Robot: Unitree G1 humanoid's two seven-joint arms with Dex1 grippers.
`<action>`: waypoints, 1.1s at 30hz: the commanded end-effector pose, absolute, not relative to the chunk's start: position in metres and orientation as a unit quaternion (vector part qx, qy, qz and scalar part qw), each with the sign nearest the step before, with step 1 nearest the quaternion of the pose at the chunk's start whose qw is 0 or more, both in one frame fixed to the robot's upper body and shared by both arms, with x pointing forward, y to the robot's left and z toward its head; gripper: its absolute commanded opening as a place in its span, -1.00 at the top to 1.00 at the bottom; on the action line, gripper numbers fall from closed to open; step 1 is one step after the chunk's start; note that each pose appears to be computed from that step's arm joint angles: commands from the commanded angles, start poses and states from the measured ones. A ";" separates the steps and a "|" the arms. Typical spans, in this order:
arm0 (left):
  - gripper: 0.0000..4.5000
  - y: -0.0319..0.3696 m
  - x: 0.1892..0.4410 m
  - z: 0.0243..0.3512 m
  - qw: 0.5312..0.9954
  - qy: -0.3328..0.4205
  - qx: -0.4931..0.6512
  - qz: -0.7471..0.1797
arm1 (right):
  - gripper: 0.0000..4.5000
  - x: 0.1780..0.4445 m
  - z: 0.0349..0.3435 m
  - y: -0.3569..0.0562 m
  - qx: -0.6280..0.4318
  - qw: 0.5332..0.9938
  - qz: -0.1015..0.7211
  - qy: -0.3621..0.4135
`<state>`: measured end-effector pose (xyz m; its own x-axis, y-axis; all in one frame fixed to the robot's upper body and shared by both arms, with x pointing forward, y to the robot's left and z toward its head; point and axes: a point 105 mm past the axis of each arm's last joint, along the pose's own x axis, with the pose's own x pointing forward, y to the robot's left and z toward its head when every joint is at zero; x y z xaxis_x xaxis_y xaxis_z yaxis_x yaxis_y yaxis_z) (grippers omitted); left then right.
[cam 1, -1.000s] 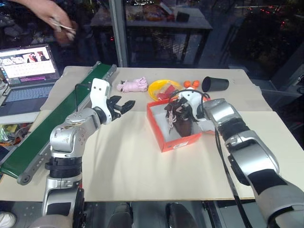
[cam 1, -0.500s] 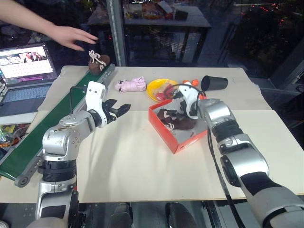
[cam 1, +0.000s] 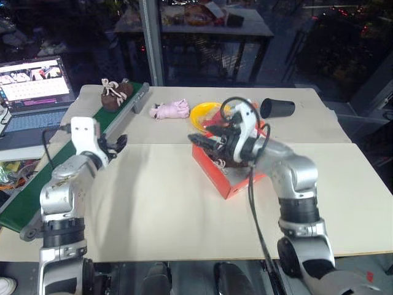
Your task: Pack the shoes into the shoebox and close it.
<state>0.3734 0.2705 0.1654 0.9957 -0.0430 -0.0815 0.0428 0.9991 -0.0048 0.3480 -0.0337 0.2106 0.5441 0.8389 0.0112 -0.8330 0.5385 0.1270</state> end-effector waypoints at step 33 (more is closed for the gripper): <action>-0.98 0.401 0.358 0.145 0.995 0.026 0.030 0.095 | -1.00 0.327 0.184 -0.023 -0.047 0.850 0.525 0.006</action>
